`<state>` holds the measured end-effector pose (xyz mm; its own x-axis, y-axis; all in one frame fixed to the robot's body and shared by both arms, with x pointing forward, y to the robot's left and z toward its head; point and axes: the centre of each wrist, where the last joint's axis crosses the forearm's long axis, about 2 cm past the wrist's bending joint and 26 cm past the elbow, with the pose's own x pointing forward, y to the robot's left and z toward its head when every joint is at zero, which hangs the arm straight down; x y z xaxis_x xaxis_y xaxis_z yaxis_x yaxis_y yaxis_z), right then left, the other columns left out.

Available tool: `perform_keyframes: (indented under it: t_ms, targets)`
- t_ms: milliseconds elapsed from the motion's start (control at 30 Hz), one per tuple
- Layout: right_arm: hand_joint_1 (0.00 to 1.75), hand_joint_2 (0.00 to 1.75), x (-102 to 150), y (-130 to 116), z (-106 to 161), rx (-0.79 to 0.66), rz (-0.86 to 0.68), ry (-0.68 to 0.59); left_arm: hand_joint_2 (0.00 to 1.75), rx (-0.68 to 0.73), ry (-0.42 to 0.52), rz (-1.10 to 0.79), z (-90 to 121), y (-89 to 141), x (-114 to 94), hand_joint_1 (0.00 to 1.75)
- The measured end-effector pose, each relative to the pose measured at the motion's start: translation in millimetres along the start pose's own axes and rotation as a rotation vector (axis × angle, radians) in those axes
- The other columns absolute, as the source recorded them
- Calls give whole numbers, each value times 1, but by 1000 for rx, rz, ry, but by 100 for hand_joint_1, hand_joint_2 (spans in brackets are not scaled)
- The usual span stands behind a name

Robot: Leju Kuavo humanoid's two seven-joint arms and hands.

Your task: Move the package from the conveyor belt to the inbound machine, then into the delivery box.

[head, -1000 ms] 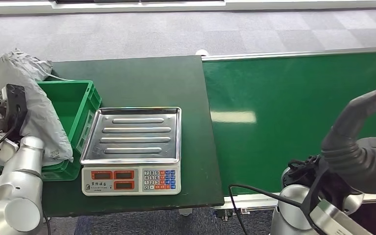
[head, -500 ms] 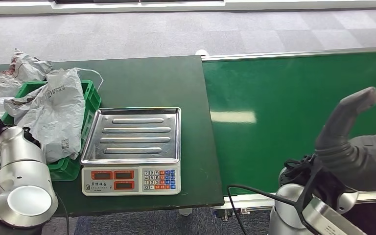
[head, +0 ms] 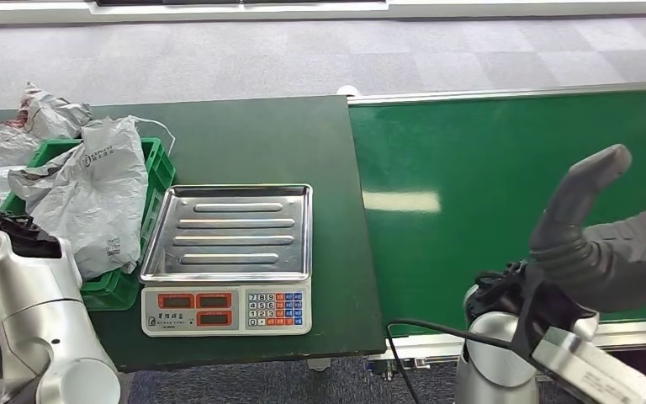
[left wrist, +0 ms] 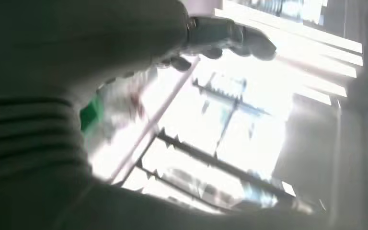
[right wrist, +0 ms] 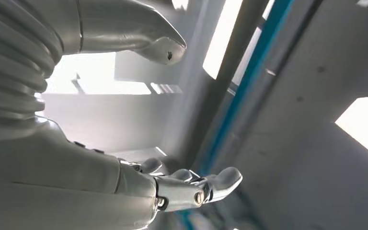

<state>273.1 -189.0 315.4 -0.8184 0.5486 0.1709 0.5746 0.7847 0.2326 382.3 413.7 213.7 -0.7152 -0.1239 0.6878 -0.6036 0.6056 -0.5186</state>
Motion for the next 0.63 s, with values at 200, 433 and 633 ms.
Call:
perform_keyframes:
  t_ms: [200,433,633]
  targets:
    - [0,131,2,14,22,8,-148,173,131,-297,-26,189,56,-18,34,0]
    - [0,175,9,21,55,135,-447,422,175,-668,23,335,146,-38,67,0]
    - [0,175,14,19,71,196,-499,428,175,-759,87,439,190,-51,82,0]
